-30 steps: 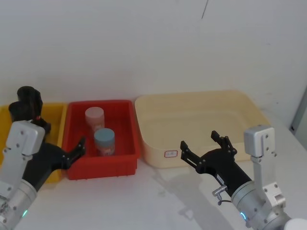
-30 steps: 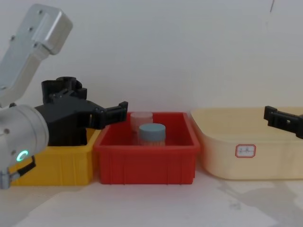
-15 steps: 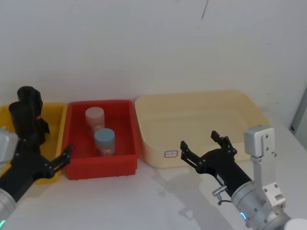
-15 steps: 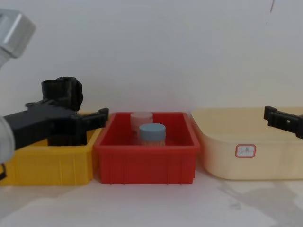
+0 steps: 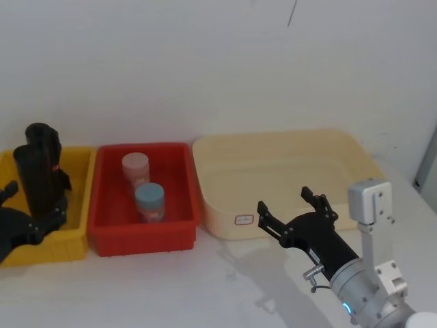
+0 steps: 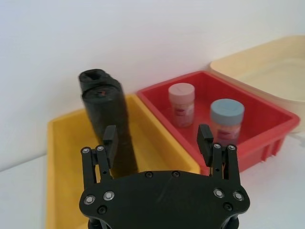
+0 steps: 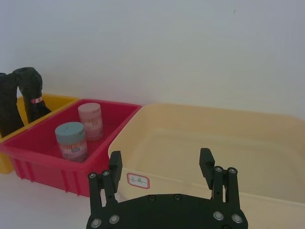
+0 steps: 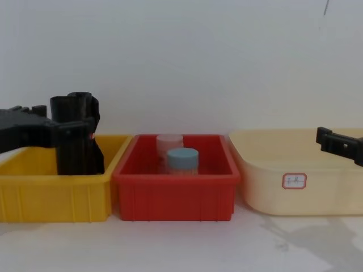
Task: Pick up the garbage bag with the one hand and transfer it to the other hand.
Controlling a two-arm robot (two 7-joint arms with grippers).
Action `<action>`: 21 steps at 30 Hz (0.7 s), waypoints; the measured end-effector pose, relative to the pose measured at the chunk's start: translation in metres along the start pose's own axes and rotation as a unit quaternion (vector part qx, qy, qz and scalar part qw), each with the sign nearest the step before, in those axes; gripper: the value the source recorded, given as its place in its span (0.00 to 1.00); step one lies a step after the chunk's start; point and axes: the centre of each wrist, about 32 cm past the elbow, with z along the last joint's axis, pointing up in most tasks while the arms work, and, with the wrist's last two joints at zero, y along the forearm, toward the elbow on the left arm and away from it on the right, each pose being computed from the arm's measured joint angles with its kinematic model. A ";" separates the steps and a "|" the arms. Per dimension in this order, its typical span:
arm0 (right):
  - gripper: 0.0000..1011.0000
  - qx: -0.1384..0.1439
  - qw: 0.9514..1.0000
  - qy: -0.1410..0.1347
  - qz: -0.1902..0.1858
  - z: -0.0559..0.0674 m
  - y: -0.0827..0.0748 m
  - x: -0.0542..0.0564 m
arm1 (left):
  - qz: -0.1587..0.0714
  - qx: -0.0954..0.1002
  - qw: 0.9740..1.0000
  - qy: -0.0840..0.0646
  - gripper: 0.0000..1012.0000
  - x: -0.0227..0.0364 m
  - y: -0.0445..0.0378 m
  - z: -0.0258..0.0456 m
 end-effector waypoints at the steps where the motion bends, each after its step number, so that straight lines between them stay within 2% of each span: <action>1: 0.99 0.000 1.000 0.000 0.000 0.000 0.000 0.000 | 0.002 0.001 1.000 -0.001 0.99 0.0036 -0.0004 0.0013; 5: 0.99 0.000 1.000 0.000 0.000 0.000 0.000 0.000 | 0.008 0.005 1.000 -0.001 0.99 0.0115 -0.0021 0.0032; 7: 0.99 0.000 1.000 0.000 0.000 0.000 0.000 0.000 | 0.011 0.008 1.000 0.000 0.99 0.0178 -0.0041 0.0044; 8: 0.99 0.000 1.000 0.000 0.000 0.000 0.000 0.000 | 0.011 0.008 1.000 0.000 0.99 0.0178 -0.0041 0.0044; 12: 0.99 0.000 1.000 0.000 0.000 0.000 0.000 0.000 | 0.015 0.011 1.000 0.002 0.99 0.0251 -0.0068 0.0044; 18: 0.99 0.000 1.000 0.000 0.000 0.000 0.000 0.000 | 0.020 0.015 1.000 0.016 0.99 0.0361 -0.0128 0.0016; 21: 0.99 0.000 1.000 0.000 0.000 0.000 0.000 0.000 | 0.021 0.017 0.999 0.023 0.99 0.0397 -0.0153 -0.0010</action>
